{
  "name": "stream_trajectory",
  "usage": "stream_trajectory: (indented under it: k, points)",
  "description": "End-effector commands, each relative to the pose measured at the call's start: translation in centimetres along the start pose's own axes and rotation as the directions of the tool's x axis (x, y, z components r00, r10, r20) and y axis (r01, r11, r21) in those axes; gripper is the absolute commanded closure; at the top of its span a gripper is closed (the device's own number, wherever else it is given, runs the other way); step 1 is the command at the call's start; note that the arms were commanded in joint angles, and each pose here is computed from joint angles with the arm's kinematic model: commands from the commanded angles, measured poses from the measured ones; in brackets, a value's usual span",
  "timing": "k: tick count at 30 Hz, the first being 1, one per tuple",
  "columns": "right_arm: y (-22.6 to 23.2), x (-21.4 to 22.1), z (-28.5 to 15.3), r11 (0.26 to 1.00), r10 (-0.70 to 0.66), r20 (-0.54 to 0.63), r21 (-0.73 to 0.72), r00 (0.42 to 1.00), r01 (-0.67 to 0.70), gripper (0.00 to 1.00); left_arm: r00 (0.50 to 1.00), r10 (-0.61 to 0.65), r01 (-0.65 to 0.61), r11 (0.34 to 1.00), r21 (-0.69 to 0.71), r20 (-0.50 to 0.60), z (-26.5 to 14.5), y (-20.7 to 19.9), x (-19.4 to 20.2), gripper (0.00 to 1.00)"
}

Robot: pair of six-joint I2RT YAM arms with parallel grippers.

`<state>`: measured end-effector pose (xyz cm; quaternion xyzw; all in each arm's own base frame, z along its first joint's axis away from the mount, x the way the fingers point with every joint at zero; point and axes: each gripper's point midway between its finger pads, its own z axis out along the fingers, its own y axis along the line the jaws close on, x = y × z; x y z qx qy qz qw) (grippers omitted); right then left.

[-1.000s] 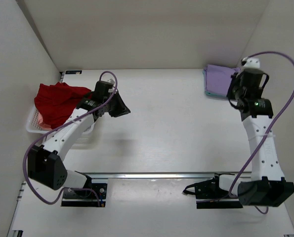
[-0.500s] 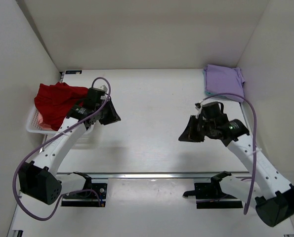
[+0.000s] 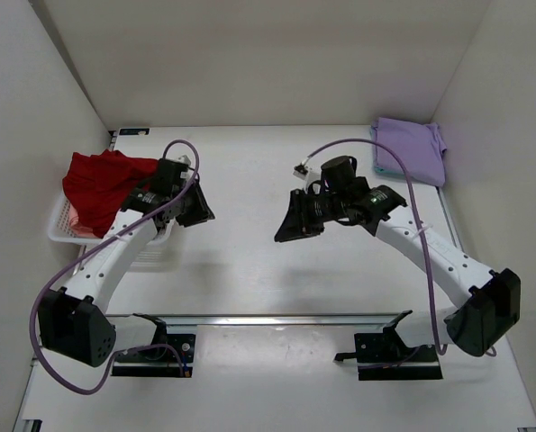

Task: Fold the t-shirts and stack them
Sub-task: Put the neatly folded tshirt into the corner of the board with the right arm

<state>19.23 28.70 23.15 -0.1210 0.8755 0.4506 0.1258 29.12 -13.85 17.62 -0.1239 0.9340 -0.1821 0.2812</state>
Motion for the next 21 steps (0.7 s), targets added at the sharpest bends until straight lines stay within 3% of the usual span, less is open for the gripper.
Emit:
stream_trajectory:
  k: [1, 2, 3, 4, 7, 10, 15, 21]
  points:
    - [3.8, -2.0, -1.9, 0.975, -0.190, 0.084, -0.103, 0.978, 0.198, 0.82, 0.997, 0.026, -0.027, 1.000, 0.012, 0.068, -1.2, -0.5, -2.0, 0.62]
    - [3.5, -2.3, -1.9, 0.977, -0.182, 0.090, -0.098, 0.979, 0.191, 0.82, 0.998, 0.028, -0.029, 0.999, 0.013, 0.060, -1.0, -0.4, -1.9, 0.58]
    - [2.8, -2.6, -2.4, 0.981, -0.160, 0.104, -0.094, 0.982, 0.170, 0.81, 0.997, 0.038, -0.042, 0.998, 0.053, 0.074, -1.1, -1.1, -2.4, 0.41]
    - [2.8, -2.5, -2.3, 0.979, -0.158, 0.107, -0.114, 0.982, 0.170, 0.81, 0.997, 0.045, -0.052, 0.994, 0.091, 0.070, -1.1, -1.8, -2.4, 0.01]
    - [2.2, -3.2, -3.3, 0.979, -0.150, 0.152, -0.117, 0.977, 0.169, 0.66, 0.993, 0.092, -0.103, 0.977, 0.185, 0.072, -1.3, -3.7, -2.3, 0.01]
    - [1.8, -3.4, -3.7, 0.976, -0.144, 0.160, -0.138, 0.977, 0.167, 0.63, 0.986, 0.159, -0.167, 0.964, 0.207, 0.053, -1.6, -4.4, -1.8, 0.02]
    - [1.3, -3.7, -3.5, 0.972, -0.141, 0.141, -0.168, 0.980, 0.164, 0.63, 0.986, 0.164, -0.157, 0.959, 0.236, -0.011, -0.6, -3.6, 0.1, 0.02]
    - [1.3, -4.4, -3.2, 0.968, -0.158, 0.128, -0.177, 0.979, 0.179, 0.53, 0.982, 0.191, -0.186, 0.957, 0.224, -0.002, -0.7, -4.0, -0.9, 0.01]
